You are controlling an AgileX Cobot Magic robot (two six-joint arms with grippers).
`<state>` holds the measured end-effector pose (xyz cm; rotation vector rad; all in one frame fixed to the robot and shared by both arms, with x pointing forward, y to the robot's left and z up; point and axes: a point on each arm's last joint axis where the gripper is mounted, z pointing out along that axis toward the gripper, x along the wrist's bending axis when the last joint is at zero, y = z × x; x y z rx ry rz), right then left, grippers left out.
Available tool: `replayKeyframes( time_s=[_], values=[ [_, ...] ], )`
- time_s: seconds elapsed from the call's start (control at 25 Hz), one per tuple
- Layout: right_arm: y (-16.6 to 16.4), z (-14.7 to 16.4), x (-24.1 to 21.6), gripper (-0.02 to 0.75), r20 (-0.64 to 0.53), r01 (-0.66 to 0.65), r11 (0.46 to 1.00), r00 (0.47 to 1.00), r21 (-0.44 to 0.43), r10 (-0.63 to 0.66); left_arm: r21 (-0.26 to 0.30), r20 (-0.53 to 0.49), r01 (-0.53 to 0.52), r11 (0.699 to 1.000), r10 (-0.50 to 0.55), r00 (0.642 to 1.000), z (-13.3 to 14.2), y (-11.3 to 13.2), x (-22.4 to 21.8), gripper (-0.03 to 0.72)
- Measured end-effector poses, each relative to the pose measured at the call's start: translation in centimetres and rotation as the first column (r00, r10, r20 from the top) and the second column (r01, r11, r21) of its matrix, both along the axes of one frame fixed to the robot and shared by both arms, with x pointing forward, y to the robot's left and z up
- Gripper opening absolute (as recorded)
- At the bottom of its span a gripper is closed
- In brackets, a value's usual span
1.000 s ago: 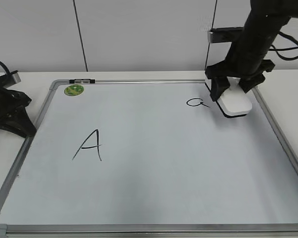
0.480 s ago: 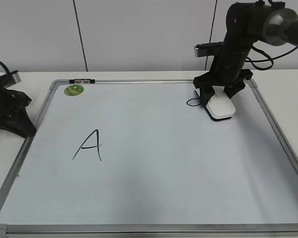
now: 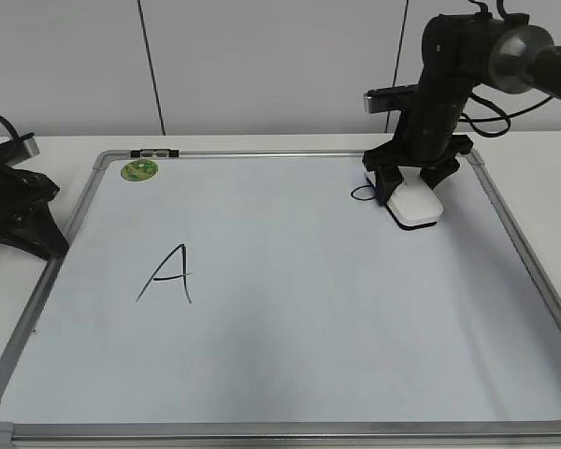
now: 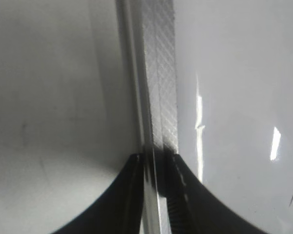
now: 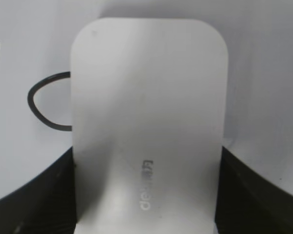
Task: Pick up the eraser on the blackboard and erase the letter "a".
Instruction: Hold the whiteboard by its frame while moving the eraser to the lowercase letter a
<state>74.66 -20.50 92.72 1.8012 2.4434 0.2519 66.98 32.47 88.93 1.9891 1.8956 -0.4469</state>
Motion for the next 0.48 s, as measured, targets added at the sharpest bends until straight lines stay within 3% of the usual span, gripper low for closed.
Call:
replayKeyframes(
  time_s=[0.48],
  values=[
    [0.07, -0.16, 0.32, 0.524, 0.034, -0.007, 1.0, 0.999, -0.018, 0.007, 0.0, 0.0, 0.0, 1.0, 0.0, 1.0, 0.0, 0.0, 0.0, 0.108]
  ],
)
